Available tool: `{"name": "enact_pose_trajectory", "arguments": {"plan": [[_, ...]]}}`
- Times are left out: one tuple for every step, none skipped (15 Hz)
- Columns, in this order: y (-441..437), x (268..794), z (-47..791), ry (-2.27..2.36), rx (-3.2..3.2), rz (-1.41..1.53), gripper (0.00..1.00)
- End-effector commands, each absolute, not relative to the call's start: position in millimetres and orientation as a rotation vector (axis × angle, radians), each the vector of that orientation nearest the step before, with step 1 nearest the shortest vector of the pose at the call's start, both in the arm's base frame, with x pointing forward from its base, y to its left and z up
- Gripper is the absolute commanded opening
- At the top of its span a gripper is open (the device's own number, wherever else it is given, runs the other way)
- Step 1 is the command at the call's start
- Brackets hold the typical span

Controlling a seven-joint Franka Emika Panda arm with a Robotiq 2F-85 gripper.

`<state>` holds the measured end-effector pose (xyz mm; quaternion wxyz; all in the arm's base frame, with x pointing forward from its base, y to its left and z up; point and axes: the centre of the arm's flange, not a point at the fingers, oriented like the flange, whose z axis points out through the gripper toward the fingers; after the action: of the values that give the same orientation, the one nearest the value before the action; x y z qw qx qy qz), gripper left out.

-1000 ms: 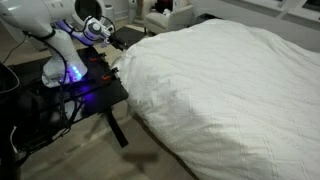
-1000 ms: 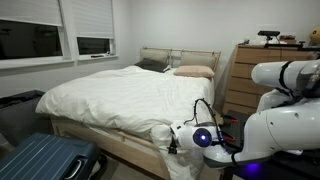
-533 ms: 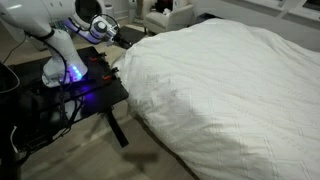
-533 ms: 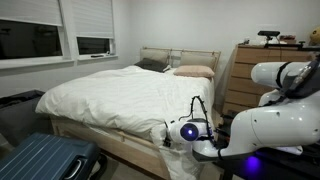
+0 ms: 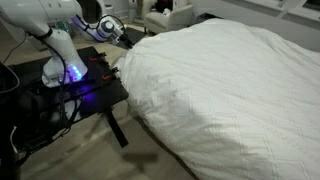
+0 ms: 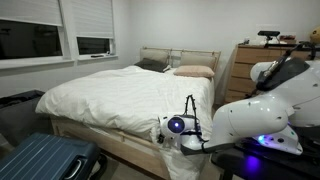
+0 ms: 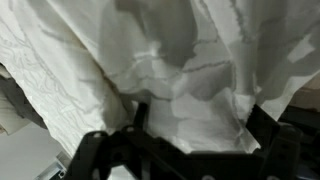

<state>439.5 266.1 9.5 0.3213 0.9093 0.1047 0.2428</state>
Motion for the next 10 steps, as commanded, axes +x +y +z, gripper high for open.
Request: {"name": "enact_pose_trajectory", "arguments": {"plan": [[269, 453, 6, 0.268, 2.396, 0.592, 0.83], [269, 453, 6, 0.269, 2.393, 0.583, 0.74], [269, 453, 7, 0.269, 2.390, 0.577, 0.68], [269, 452, 8, 0.268, 2.392, 0.569, 0.58], [268, 451, 11, 0.272, 2.400, 0.558, 0.51], [268, 451, 13, 0.273, 2.404, 0.553, 0.43], [266, 451, 16, 0.271, 2.407, 0.551, 0.36], [265, 451, 19, 0.272, 2.412, 0.546, 0.27], [264, 451, 22, 0.274, 2.418, 0.539, 0.21], [262, 451, 26, 0.281, 2.426, 0.518, 0.12]]}}
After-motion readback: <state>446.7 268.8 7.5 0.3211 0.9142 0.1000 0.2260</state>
